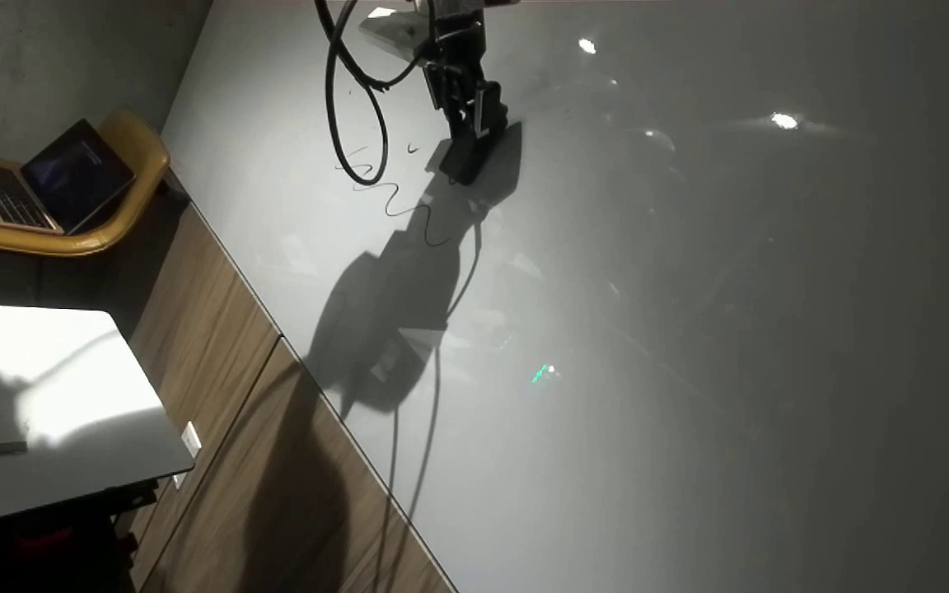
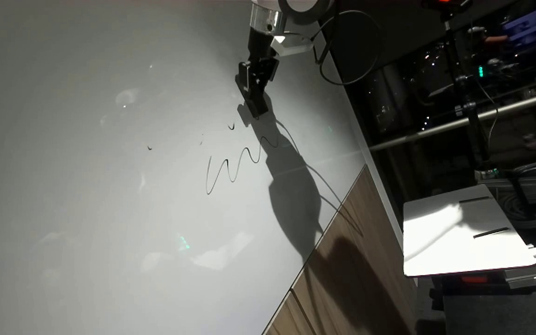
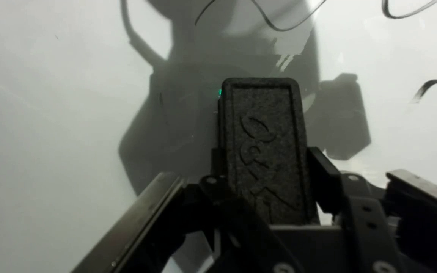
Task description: Use the eraser to wipe the whiteboard.
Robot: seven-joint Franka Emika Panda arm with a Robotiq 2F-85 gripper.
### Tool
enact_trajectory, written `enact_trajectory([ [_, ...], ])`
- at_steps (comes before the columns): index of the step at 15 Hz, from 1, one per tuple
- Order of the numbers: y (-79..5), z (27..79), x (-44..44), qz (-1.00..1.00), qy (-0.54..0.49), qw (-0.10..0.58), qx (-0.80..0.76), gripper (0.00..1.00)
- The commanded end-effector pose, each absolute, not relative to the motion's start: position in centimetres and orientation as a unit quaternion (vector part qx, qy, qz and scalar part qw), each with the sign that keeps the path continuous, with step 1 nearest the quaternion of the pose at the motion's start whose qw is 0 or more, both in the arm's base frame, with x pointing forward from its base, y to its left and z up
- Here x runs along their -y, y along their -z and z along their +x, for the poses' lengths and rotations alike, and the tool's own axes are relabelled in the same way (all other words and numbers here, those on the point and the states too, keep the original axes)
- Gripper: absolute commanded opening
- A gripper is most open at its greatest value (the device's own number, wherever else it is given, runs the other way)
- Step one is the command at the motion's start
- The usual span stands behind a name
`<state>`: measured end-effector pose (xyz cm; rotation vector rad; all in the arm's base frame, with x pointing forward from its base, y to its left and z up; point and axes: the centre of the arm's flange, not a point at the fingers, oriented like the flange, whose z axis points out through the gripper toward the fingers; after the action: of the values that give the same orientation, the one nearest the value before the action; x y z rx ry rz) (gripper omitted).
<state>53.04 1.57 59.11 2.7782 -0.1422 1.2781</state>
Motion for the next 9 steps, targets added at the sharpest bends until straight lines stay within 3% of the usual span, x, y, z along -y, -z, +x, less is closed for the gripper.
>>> enact_trajectory([
  [1, -59.7, 54.7, -0.4, 0.904, -0.424, 0.045, 0.038, 0.29],
  [9, -59.0, 56.9, 11.3, 0.904, -0.411, 0.110, 0.044, 0.29],
])
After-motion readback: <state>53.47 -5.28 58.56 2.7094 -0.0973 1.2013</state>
